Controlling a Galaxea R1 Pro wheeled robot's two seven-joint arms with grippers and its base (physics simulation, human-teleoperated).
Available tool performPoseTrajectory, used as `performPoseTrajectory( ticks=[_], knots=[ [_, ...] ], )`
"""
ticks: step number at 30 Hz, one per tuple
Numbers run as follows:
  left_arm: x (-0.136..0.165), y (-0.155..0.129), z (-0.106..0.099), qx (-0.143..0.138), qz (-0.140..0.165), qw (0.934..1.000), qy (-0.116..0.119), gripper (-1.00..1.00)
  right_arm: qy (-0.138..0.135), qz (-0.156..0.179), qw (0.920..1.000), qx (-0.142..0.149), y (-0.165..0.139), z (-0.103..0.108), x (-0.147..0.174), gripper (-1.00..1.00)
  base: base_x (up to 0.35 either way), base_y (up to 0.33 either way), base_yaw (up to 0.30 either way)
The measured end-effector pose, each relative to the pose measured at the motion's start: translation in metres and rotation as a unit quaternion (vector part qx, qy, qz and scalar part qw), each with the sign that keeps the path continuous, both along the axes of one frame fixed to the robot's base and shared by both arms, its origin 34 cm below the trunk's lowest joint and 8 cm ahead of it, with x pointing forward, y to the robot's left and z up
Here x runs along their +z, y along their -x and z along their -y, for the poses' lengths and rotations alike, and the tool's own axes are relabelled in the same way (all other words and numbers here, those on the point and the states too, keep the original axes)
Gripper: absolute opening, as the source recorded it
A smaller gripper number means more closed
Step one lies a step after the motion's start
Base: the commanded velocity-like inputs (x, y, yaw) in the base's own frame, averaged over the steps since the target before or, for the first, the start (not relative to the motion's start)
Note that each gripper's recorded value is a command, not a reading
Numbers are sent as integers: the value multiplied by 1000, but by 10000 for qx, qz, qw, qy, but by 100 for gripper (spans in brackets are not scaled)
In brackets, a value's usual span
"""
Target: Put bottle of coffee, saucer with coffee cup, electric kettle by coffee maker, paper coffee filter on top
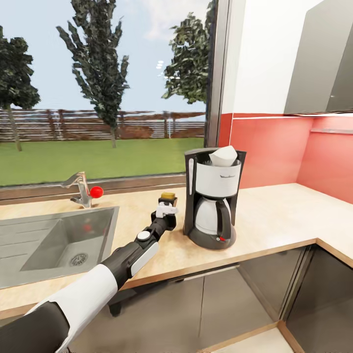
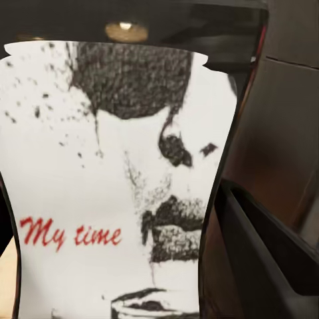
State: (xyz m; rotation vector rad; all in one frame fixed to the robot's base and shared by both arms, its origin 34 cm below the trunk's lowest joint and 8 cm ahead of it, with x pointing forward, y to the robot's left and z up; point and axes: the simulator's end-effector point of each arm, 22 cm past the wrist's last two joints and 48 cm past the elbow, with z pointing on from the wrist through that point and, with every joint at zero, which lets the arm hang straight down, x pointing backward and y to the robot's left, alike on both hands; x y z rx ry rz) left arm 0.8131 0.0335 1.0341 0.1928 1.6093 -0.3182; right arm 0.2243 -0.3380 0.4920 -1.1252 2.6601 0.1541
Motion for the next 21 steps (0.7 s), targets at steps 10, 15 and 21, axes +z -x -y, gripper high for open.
performPoseTrajectory(
  ticks=[10, 15, 21],
  knots=[
    [-8, -2, -1, 11, -62, 10000, -11, -100, 1, -49, 10000, -1, 4, 0, -1, 100, 0, 0, 0],
    [-8, -2, -1, 11, -63, 10000, -12, -100, -2, -49, 10000, -7, 4, 0, -1, 100, 0, 0, 0],
    [-9, -2, -1, 12, -65, 10000, -13, -100, -3, -49, 10000, -7, 4, 0, -1, 100, 0, 0, 0]
  ],
)
